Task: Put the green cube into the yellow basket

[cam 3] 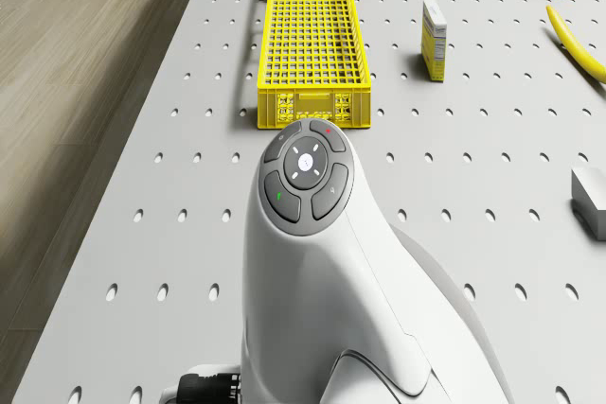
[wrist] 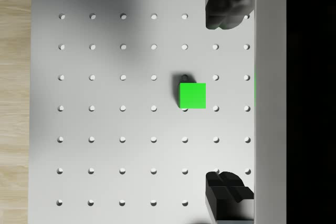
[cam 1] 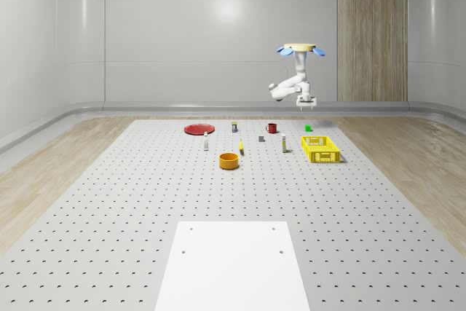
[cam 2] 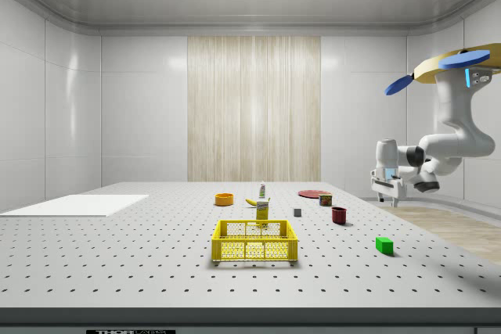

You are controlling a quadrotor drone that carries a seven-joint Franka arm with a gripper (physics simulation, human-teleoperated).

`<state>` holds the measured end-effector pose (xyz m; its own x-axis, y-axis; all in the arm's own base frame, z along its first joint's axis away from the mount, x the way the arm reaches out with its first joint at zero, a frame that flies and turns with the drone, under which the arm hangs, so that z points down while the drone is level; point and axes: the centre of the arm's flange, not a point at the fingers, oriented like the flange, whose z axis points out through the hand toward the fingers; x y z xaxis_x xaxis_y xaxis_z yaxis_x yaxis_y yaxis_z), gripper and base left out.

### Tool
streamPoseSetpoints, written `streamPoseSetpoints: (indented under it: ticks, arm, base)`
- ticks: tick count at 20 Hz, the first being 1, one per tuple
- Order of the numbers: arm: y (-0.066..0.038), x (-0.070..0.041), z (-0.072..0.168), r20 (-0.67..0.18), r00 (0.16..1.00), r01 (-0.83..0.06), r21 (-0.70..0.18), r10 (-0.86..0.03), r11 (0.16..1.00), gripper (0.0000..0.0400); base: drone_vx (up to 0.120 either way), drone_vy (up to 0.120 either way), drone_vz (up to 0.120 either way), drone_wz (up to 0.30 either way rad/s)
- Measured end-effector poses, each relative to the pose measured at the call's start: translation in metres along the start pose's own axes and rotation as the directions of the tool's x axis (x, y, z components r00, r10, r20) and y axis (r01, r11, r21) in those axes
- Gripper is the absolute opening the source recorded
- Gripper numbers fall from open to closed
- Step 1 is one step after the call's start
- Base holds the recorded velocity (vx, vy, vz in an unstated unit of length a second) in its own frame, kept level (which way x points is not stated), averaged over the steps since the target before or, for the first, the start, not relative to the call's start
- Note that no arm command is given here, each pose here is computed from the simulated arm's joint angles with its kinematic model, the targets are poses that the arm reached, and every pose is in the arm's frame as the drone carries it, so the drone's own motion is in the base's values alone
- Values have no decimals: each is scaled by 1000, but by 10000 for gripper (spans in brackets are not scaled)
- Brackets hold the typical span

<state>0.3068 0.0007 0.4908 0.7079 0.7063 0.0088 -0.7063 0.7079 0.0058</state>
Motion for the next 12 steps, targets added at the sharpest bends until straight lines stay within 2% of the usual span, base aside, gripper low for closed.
streamPoseSetpoints:
  ticks: [8, 12]
  arm:
    - [0, 0, 0, -5, 1000, 0, -5, 0, 1000, 400]
    - [-1, -1, 0, -6, 1000, 0, -5, 0, 1000, 400]
  base:
    - [0, 0, -120, 0]
    - [80, 0, -120, 0]
